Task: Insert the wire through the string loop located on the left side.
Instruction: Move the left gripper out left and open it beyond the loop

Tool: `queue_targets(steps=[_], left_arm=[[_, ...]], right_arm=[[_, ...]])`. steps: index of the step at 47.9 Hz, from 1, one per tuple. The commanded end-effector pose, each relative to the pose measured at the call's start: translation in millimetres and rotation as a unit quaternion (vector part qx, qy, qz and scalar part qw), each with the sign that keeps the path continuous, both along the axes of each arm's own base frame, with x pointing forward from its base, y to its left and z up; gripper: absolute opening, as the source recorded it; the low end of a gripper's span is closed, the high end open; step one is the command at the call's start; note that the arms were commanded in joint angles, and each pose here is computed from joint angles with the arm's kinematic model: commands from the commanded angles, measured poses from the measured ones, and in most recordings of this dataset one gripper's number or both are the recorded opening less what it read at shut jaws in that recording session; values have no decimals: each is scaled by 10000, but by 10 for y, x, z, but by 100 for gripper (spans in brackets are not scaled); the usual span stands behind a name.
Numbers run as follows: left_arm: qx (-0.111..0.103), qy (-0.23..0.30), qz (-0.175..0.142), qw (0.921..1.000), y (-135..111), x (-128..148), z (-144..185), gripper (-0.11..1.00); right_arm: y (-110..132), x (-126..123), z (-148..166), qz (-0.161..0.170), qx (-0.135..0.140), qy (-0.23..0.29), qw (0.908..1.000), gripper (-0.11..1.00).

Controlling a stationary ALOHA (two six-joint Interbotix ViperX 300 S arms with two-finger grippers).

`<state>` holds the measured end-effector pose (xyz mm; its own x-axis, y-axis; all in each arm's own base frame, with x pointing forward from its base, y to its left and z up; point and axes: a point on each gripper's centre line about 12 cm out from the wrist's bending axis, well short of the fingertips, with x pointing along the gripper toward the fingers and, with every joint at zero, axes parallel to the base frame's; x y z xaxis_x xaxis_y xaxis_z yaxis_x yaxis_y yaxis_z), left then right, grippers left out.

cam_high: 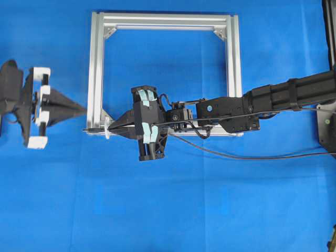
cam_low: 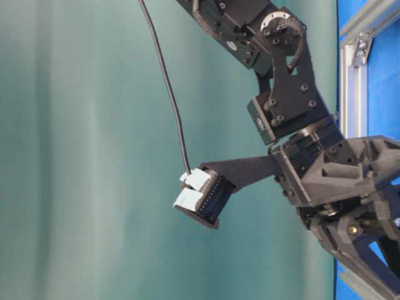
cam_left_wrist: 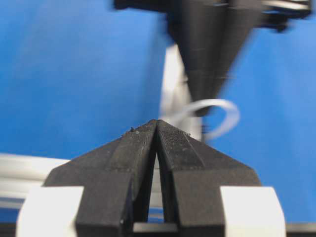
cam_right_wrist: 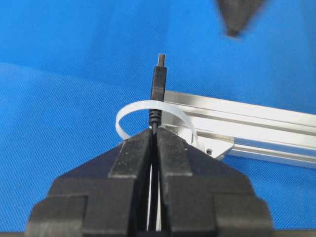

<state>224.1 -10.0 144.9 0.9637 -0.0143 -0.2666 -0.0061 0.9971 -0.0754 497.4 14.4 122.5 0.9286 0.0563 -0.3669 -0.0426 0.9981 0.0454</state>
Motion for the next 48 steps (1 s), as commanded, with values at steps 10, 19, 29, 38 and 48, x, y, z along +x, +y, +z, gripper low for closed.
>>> queue_targets(steps=[10, 19, 29, 38, 48], left_arm=[[54, -172, -291, 9994, -122, 29, 77, 0], [123, -106, -319, 9994, -127, 30, 60, 0], [115, -105, -310, 9994, -125, 38, 66, 1], [38, -125, -298, 9995, -131, 59, 81, 37], [21, -102, -297, 9995, -135, 85, 92, 90]], right_arm=[[1, 47, 150, -1, 13, -199, 9998, 1], [1, 47, 157, -6, 18, -206, 9998, 1], [1, 43, 152, -6, 18, -199, 9998, 1], [0, 43, 151, -7, 18, -191, 9998, 1], [1, 44, 145, -6, 18, -191, 9998, 1]])
